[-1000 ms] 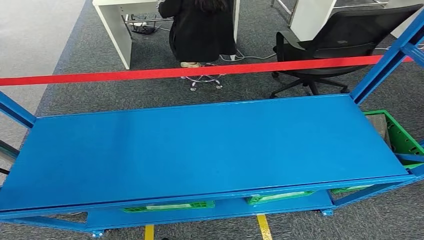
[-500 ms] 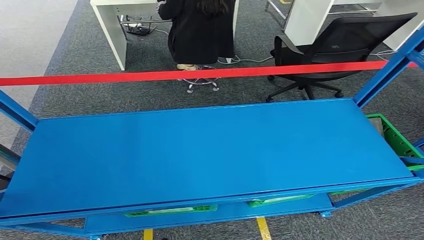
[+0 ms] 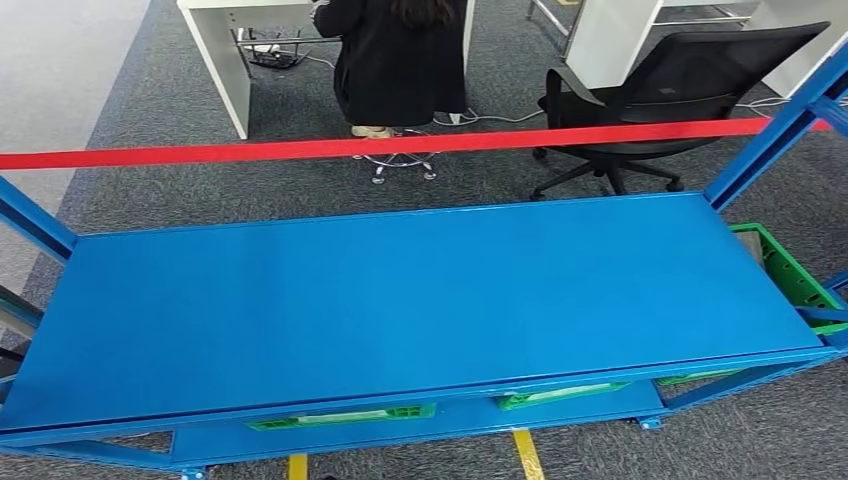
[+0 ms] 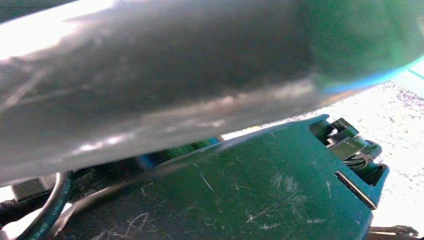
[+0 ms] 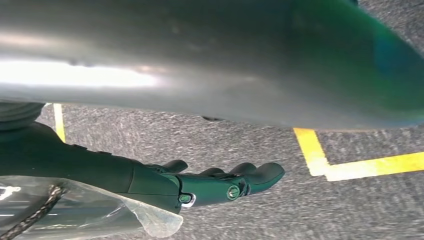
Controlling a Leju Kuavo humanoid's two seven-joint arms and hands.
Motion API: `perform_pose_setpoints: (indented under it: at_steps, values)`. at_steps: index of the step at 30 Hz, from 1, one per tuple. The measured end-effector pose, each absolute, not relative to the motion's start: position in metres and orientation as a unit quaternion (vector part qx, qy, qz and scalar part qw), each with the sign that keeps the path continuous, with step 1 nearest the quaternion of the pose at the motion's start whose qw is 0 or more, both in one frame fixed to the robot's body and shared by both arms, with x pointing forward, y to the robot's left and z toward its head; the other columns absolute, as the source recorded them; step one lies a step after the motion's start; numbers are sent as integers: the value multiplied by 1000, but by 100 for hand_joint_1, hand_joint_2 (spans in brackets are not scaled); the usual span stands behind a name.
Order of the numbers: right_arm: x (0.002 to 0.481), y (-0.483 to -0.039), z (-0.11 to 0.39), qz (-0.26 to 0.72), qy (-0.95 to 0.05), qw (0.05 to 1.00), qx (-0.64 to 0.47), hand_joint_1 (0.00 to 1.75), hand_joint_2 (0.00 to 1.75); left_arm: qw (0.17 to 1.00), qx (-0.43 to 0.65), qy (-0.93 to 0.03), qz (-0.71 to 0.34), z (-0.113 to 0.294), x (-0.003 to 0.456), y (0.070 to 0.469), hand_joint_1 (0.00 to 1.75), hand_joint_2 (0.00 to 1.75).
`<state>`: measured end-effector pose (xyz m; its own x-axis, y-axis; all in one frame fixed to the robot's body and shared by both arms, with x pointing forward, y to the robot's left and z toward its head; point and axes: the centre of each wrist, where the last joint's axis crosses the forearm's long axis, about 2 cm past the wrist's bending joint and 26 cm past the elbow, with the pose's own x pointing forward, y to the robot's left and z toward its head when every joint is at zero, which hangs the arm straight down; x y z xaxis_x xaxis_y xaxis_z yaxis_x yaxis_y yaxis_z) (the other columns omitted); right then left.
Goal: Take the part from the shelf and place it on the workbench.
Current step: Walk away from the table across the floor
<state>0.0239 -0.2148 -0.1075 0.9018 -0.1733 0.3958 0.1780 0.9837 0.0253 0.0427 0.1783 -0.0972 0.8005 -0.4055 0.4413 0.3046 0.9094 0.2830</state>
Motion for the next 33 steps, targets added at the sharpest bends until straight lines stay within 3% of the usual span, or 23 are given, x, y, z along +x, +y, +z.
perform_pose_setpoints:
  at_steps: [33]
  values:
    - [25,-213,-107,-88,-190,978,-16,0,0,944,101,-255,-185,-97,43,178,0,0]
